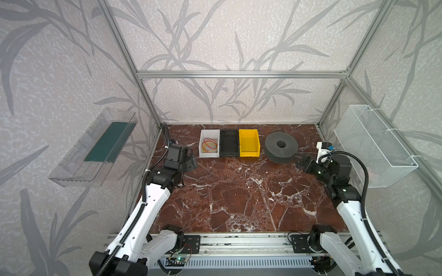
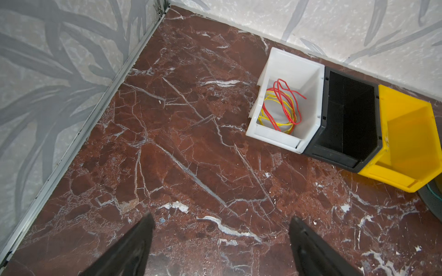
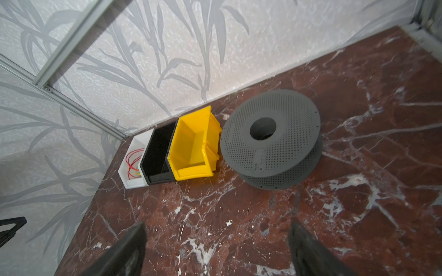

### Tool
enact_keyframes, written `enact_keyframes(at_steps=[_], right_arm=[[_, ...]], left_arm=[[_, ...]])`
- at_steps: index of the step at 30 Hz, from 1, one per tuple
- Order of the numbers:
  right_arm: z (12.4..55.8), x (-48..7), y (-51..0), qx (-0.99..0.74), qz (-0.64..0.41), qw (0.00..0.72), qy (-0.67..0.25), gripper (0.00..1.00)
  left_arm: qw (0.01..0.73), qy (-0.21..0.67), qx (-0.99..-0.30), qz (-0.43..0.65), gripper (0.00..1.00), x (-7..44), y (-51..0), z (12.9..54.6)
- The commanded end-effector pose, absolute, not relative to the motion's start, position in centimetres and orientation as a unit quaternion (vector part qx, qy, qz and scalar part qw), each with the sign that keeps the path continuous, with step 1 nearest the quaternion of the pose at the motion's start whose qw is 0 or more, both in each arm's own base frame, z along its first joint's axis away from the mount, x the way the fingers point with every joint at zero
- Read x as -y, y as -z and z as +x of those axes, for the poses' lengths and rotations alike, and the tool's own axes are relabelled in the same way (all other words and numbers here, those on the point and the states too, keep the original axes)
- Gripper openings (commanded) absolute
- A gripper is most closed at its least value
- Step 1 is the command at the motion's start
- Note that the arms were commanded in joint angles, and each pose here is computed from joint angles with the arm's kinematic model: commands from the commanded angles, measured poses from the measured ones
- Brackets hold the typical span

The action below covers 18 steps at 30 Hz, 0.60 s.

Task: Wrap the cables
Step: 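Grasp the grey spool's rim with the right gripper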

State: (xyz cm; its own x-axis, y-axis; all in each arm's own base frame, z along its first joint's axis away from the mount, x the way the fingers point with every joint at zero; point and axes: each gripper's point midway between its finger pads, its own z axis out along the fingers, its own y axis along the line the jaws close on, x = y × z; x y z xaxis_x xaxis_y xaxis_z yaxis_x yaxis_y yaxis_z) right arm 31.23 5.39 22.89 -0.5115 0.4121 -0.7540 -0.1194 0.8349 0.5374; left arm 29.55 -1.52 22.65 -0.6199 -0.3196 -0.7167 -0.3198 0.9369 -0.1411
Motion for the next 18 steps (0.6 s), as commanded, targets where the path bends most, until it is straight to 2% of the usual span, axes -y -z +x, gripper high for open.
enact_keyframes(at_steps=[1, 5, 9, 13, 18], right_arm=[[30.9, -6.7, -20.4, -0.840, 0.091, 0.448, -0.291, 0.92], [31.9, -5.7, -18.9, -0.848, 0.137, 0.438, -0.264, 0.92], [33.4, -4.6, -18.3, -0.836, 0.170, 0.458, -0.249, 0.93], [35.7, -3.9, -17.2, -0.818, 0.196, 0.478, -0.251, 0.99], [38.6, -3.9, -14.4, -0.824, 0.231, 0.444, -0.265, 1.00]], left_arm=[[0.366, 0.007, -0.915, -0.168, 0.98, 1.9, -21.2, 27.9], [0.385, 0.031, -0.909, -0.156, 0.99, 2.7, -21.5, 27.8], [0.405, 0.039, -0.900, -0.156, 0.99, 2.7, -22.1, 27.8], [0.410, 0.029, -0.898, -0.156, 0.99, 2.4, -21.8, 28.1], [0.424, 0.046, -0.892, -0.149, 0.98, 3.1, -21.6, 29.1]])
